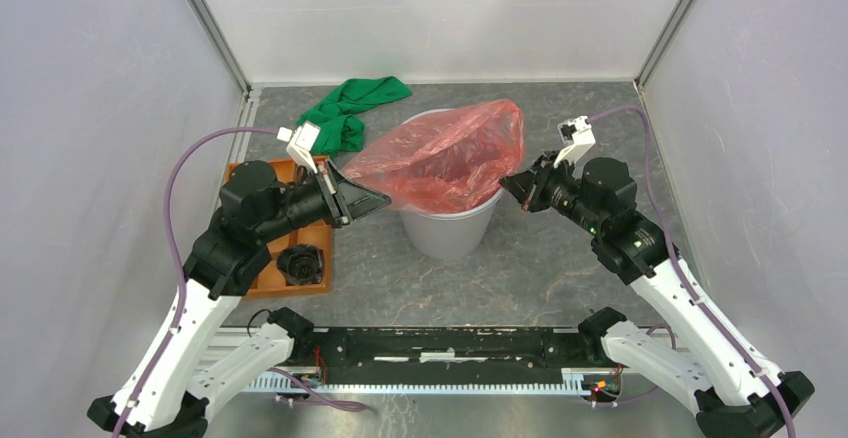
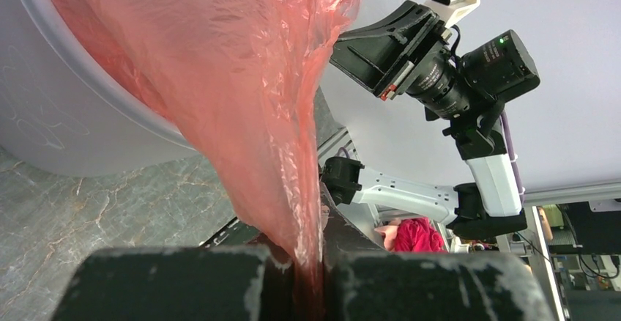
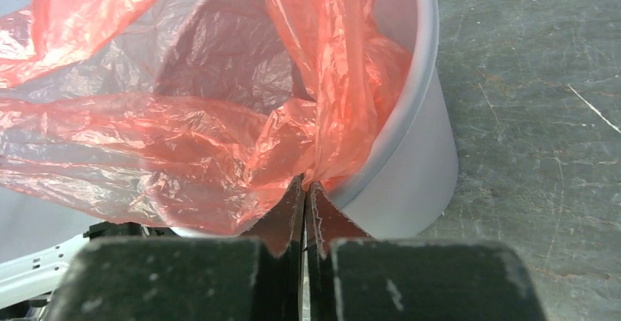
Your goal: Put the trash bags into the trash bin
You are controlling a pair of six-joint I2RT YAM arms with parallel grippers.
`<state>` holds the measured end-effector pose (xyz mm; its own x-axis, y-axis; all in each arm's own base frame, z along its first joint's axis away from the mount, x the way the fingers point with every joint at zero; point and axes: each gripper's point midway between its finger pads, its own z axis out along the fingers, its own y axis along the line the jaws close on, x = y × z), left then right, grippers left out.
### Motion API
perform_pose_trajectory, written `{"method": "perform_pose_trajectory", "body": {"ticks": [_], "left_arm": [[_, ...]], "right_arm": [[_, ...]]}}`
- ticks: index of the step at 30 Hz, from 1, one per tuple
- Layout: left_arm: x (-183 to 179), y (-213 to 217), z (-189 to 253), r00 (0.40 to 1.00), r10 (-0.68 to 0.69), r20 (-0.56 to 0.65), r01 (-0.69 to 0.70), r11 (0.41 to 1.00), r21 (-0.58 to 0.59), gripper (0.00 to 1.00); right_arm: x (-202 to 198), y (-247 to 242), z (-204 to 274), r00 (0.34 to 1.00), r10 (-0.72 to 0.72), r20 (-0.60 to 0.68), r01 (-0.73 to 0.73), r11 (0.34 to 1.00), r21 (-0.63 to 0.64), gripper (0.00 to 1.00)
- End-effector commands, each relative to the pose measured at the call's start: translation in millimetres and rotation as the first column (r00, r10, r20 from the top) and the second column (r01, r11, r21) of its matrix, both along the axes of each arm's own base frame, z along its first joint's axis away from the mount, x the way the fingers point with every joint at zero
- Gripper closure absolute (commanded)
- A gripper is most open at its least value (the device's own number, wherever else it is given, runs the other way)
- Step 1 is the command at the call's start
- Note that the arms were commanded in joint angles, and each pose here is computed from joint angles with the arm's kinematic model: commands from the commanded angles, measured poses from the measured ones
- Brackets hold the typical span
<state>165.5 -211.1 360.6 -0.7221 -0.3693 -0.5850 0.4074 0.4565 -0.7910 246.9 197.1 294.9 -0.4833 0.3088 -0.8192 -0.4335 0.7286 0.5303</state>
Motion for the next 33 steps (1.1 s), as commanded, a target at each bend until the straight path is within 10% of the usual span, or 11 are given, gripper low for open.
{"method": "perform_pose_trajectory", "body": {"ticks": [1,19,33], "left_arm": [[-2,3,22,0.998,0.009,0.056,-0.007,0.999,-0.032,0.98],[-6,24,-26,0.995,0.091,-0.029,-0.087,0.990,0.107,0.98],[11,21,-93,0.990,0.117,-0.083,-0.100,0.978,0.184,0.85]], "right_arm": [[0,-9,25,0.996,-0.017,0.087,0.020,1.000,-0.024,1.00],[-57,-25,-1,0.982,0.180,0.053,-0.162,0.957,-0.241,1.00],[-27,-31,-49,0.983,0.173,0.068,-0.131,0.904,-0.406,1.00]]}}
